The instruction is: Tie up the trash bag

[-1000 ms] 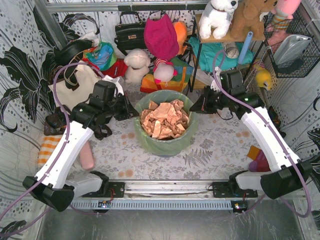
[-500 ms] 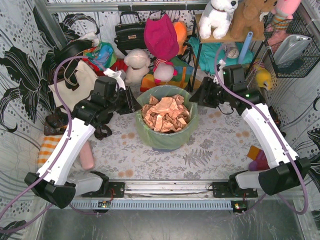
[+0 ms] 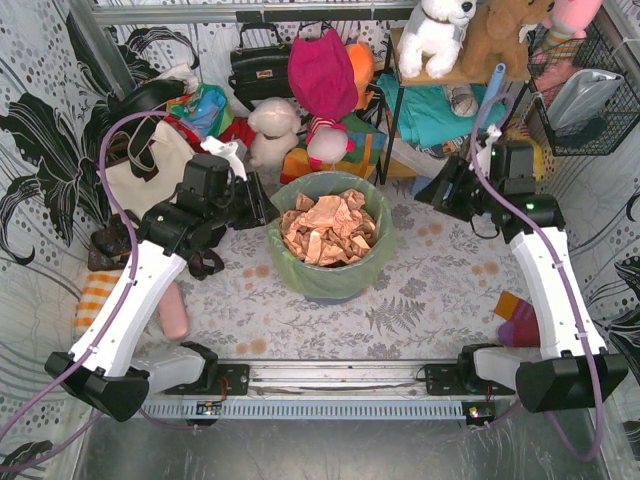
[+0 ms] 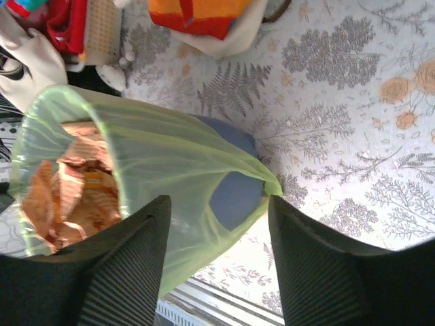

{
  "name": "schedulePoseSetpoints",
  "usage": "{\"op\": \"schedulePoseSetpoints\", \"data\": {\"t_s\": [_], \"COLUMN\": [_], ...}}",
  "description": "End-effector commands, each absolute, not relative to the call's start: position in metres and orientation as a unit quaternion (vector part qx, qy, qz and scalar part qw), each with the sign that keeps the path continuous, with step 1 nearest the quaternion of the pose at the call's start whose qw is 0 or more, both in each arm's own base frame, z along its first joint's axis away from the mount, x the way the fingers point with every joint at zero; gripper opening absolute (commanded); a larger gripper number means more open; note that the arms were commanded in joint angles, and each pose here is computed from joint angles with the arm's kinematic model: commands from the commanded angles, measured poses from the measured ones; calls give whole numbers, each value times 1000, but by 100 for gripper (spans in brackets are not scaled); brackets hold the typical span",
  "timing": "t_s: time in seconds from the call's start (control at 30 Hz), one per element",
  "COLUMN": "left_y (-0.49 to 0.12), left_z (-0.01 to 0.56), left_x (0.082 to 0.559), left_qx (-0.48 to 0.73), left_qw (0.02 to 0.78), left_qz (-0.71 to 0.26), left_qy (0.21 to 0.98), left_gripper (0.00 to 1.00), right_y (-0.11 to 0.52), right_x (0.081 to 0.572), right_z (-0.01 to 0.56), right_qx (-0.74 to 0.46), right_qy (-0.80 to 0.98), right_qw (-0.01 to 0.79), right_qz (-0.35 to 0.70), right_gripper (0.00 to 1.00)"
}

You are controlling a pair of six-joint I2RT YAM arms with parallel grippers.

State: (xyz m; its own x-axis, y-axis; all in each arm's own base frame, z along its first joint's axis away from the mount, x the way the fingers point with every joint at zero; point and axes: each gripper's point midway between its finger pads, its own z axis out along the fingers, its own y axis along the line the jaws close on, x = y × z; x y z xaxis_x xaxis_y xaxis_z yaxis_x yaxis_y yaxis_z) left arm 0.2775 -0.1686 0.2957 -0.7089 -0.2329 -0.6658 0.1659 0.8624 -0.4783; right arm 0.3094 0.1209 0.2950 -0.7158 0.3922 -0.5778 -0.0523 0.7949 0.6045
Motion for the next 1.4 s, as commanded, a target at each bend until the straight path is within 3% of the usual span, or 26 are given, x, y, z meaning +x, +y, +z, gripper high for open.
{"op": "schedulePoseSetpoints", "data": {"t_s": [0.0,0.13,0.5,0.83,1.03,1.37], "left_y": [-157,-165,-178,-174,-170,-156], "left_z": [302,297,285,274,269,259], "left_x": [282,283,287,283,283,282], "left_qx": [-23,-15,3,3,-3,-31], "left_qw": [405,396,361,348,343,337], "left_qz": [-231,-248,-260,-245,-234,-200], "left_qy": [884,884,895,905,910,920], "left_gripper": [48,43,16,5,0,0], "right_y": [119,126,162,170,188,204], "right_x": [302,295,267,262,258,247], "right_z": [258,220,126,75,78,48], "right_qx": [106,126,168,299,272,278], "right_qy": [880,879,864,840,839,846], "right_qw": [349,324,258,213,209,174], "right_qz": [304,327,398,400,423,420], "right_gripper": [56,50,50,50,46,43]}}
